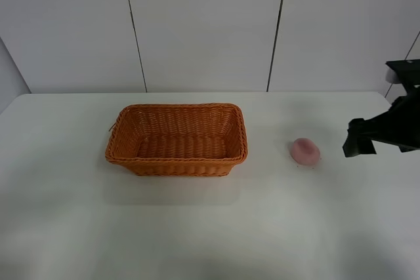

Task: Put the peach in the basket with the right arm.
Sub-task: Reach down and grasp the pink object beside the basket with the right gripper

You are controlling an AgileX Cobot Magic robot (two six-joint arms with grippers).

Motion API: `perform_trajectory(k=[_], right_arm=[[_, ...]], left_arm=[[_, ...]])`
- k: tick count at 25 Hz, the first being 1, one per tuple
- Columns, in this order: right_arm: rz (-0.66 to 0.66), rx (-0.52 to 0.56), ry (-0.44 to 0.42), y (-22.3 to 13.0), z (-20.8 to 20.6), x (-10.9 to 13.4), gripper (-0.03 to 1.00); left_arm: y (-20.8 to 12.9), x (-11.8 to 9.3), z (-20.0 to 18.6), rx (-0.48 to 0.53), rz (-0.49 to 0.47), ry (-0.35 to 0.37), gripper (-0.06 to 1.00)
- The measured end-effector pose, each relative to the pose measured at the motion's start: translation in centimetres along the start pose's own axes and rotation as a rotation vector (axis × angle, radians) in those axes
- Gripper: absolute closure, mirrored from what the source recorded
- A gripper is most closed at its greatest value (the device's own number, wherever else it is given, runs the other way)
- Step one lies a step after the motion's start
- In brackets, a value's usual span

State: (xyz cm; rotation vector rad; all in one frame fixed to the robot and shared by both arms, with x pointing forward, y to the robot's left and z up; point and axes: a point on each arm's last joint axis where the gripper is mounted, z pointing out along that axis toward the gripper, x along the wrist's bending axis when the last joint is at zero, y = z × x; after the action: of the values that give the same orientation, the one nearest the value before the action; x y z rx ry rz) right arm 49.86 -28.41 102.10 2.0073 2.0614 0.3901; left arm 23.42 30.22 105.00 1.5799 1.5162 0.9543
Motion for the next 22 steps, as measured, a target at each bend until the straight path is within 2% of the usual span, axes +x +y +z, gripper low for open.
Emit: perform_trajectory(k=[5, 10, 14, 18, 22], right_arm=[[0.001, 0.094, -0.002, 5.8, 5.9, 0.1, 0.27], [0.000, 0.160, -0.002, 9.4, 10.1, 0.3, 0.27], [-0.039, 0.167, 0.008, 10.8, 11.6, 1.9, 0.27], [-0.084, 0.190, 0.019, 10.6, 12.8, 3.8, 0.27], [-0.088, 0.193, 0.020, 10.5, 14.2, 4.0, 0.27]], left_arm=[[0.0, 0.0, 0.0, 0.000, 0.000, 0.000, -0.05], [0.0, 0.0, 0.0, 0.000, 0.000, 0.000, -0.05], [0.0, 0.0, 0.0, 0.000, 0.000, 0.000, -0.05], [0.0, 0.0, 0.0, 0.000, 0.000, 0.000, -0.05], [0.0, 0.0, 0.0, 0.000, 0.000, 0.000, -0.05]])
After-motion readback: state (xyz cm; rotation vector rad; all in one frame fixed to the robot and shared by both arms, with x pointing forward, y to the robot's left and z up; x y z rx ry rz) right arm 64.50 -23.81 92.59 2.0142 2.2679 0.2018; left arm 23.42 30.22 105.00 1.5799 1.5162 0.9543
